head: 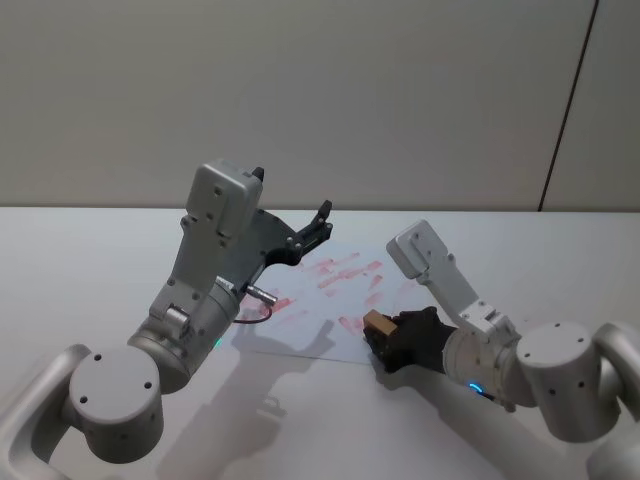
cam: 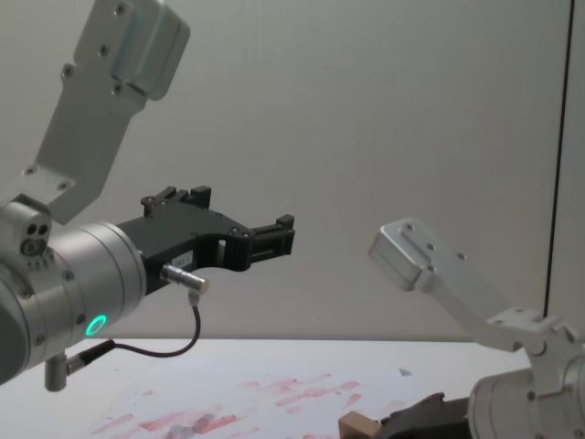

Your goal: Use the one hand to pick up the stamp and affix it onto the A4 paper.

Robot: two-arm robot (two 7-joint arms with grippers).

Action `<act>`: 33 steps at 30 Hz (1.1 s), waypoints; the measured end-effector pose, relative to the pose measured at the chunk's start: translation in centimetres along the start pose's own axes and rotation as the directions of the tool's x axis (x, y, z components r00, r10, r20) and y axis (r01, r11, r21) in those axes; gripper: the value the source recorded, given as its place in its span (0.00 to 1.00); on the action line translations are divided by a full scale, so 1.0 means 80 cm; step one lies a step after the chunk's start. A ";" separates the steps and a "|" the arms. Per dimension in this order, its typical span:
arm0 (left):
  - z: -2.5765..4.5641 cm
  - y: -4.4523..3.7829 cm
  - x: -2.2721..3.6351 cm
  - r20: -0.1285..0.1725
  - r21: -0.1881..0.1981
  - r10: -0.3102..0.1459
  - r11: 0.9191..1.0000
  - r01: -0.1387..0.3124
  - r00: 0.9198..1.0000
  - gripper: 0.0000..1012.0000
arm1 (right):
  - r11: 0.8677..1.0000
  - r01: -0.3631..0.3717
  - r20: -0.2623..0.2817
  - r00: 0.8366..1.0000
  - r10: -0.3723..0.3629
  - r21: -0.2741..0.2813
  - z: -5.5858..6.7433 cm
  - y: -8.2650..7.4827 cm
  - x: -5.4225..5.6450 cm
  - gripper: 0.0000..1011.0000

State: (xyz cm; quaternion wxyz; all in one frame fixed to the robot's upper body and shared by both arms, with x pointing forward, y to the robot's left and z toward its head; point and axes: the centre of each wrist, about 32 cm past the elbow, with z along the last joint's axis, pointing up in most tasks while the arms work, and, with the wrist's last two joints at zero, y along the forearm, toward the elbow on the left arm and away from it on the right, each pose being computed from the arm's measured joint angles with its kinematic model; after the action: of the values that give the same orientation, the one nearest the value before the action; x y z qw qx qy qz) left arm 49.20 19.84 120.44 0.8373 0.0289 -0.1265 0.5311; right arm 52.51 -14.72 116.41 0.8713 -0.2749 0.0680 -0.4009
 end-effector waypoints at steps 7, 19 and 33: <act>0.0000 0.000 0.0000 0.000 0.000 0.000 1.000 0.000 1.000 0.99 | 1.000 0.011 -0.017 1.000 -0.011 0.009 -0.002 0.003 -0.003 0.22; 0.0000 0.000 0.0000 0.000 0.000 0.000 1.000 0.000 1.000 0.99 | 0.990 0.054 -0.063 0.997 -0.046 0.131 0.020 -0.013 0.004 0.22; 0.0000 0.000 0.0000 0.000 0.000 0.000 1.000 0.000 1.000 0.99 | 0.969 0.127 -0.142 0.985 -0.098 0.212 0.026 -0.071 0.016 0.22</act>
State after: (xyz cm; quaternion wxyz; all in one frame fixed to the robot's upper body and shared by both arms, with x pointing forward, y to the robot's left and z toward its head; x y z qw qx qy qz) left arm 49.20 19.84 120.44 0.8373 0.0289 -0.1265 0.5311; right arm 50.29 -17.79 121.35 0.8657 -0.1534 0.0642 -0.4721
